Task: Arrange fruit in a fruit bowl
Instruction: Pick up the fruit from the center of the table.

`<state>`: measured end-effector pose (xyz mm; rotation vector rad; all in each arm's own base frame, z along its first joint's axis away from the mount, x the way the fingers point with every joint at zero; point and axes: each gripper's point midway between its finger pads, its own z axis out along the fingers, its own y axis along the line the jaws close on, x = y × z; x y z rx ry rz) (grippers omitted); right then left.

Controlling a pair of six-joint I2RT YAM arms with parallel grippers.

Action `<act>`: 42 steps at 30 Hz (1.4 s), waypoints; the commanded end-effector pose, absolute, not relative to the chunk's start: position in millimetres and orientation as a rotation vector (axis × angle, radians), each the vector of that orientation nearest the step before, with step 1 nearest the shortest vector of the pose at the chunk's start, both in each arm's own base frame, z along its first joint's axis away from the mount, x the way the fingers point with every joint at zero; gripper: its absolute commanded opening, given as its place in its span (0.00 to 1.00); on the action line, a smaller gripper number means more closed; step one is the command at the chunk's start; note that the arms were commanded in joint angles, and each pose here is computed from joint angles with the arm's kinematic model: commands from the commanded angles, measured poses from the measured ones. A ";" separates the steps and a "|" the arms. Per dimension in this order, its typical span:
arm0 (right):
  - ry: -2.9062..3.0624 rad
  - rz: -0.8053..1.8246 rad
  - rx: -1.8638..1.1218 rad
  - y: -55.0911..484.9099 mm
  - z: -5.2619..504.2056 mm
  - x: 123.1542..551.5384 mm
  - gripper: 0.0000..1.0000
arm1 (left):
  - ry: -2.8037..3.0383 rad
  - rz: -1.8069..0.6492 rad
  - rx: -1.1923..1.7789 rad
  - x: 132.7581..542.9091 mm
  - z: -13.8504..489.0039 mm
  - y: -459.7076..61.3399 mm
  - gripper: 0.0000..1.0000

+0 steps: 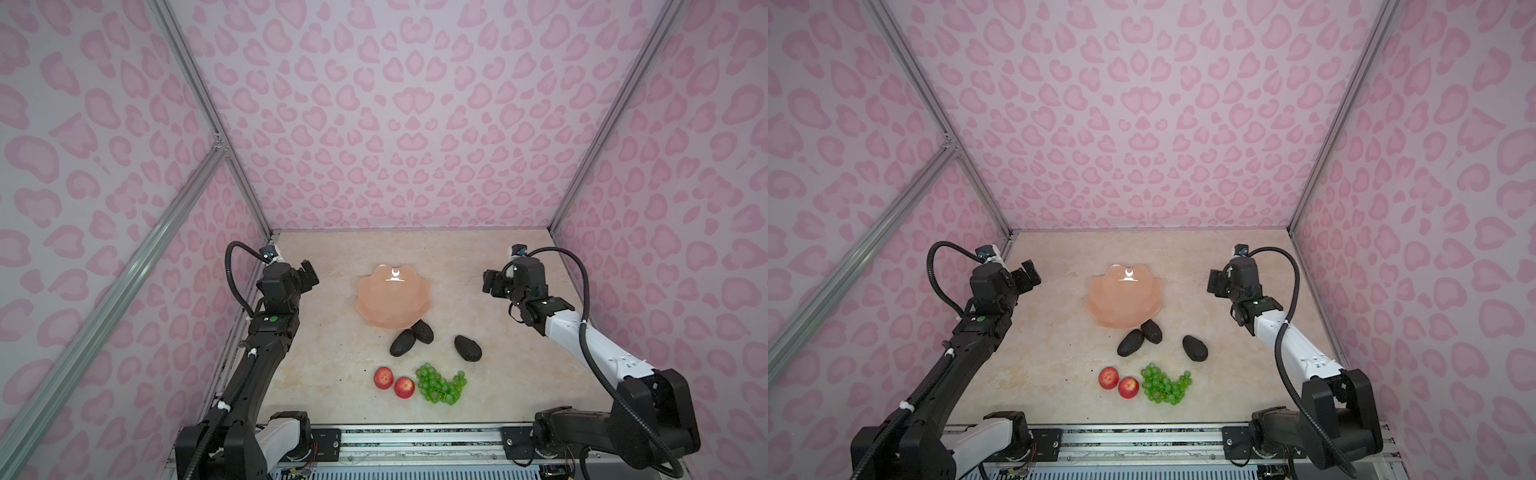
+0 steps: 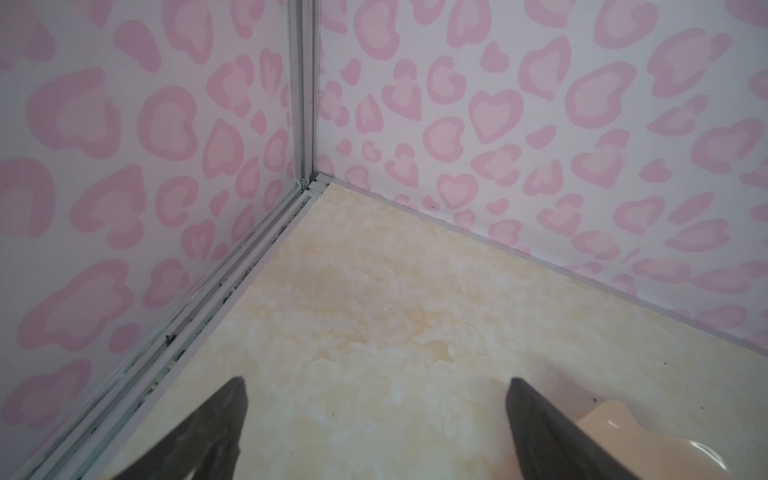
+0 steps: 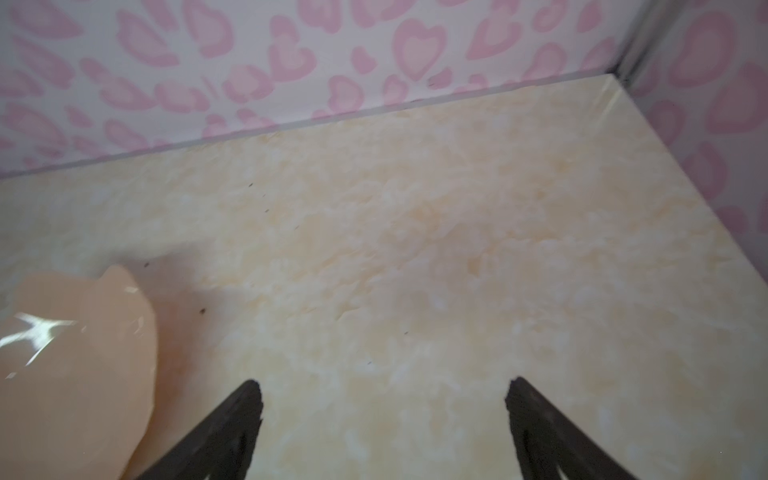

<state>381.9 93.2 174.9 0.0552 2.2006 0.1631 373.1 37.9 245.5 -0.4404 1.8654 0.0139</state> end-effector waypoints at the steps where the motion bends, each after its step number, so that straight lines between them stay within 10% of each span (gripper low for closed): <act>1: 2.443 0.030 -0.108 117.7 134.9 322.8 0.93 | 1.871 -0.061 -0.448 360.5 247.3 29.7 0.98; 20: 2.666 -0.126 -0.307 153.1 46.4 235.6 0.88 | 1.866 -0.137 -0.442 337.1 246.3 20.5 0.99; 30: 2.701 -0.128 -0.298 155.8 25.9 237.4 0.55 | 1.885 -0.127 -0.450 336.8 241.8 21.6 0.99; 42: 2.456 -0.005 -0.382 206.0 147.9 285.6 0.35 | 1.936 -0.148 -0.456 329.6 229.2 17.8 0.99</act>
